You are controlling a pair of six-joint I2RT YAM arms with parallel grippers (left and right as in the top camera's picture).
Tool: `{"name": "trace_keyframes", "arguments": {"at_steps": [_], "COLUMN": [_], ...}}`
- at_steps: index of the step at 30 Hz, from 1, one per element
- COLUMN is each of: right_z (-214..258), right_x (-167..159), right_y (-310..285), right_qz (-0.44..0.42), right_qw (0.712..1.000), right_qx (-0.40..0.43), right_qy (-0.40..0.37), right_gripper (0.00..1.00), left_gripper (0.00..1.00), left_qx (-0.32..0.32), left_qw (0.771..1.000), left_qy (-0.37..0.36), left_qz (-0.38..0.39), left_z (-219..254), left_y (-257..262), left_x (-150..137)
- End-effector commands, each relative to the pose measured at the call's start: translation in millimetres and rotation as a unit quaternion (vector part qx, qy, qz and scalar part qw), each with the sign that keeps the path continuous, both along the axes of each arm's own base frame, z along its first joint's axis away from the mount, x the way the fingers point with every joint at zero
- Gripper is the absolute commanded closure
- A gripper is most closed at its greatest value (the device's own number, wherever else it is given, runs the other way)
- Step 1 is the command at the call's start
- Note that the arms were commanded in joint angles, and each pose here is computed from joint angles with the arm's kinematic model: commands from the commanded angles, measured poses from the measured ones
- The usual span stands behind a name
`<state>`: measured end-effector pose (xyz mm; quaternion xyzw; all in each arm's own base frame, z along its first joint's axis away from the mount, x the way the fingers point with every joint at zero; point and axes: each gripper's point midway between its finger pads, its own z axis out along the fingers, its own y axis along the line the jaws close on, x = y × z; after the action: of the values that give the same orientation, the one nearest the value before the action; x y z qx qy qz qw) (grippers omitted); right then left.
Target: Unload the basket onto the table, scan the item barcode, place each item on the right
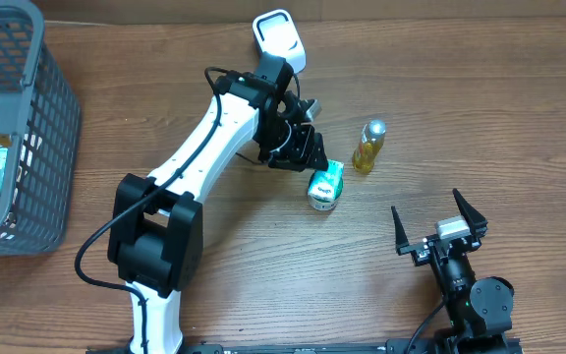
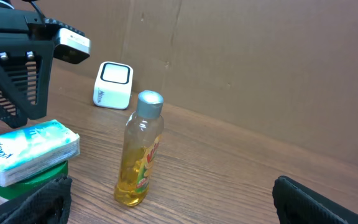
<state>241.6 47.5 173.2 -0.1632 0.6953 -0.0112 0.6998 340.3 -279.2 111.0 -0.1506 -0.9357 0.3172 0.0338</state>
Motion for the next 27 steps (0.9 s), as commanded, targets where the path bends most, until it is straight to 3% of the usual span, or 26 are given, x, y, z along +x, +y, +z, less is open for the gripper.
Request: {"name": "trace_keyframes", "arguments": {"at_steps": [1, 9, 15, 19, 21, 27], "right_z": [-3, -3, -3, -3, -3, -3], "right_x": [0, 0, 0, 0, 0, 0], "right_y": [1, 1, 1, 1, 1, 1], "right_qz": [0.001, 0.001, 0.001, 0.001, 0.001, 0.001], "right_qw": [1.000, 1.000, 1.000, 1.000, 1.000, 1.000], "right_qx": [0.002, 0.002, 0.002, 0.002, 0.002, 0.002], "right_qy": [0.001, 0.001, 0.001, 0.001, 0.001, 0.001], "right_gripper": [0.00, 0.00, 0.00, 0.00, 0.00, 0.00], "left_gripper": [0.56, 0.63, 0.81, 0.81, 0.75, 0.76], "left_qx": [0.009, 0.026, 0.048, 0.050, 0.050, 0.050], "left_qw": [0.999, 0.999, 0.998, 0.998, 0.998, 0.997], "left_qy": [-0.043, -0.027, -0.037, -0.038, -0.038, -0.039], "left_qz": [-0.028, -0.033, -0.032, -0.032, -0.032, -0.038], "left_z": [15, 3, -2, -3, -3, -3], "left_y": [-7, -9, -5, -4, -5, -8], "left_x": [-3, -16, -14, -13, -14, -17]}}
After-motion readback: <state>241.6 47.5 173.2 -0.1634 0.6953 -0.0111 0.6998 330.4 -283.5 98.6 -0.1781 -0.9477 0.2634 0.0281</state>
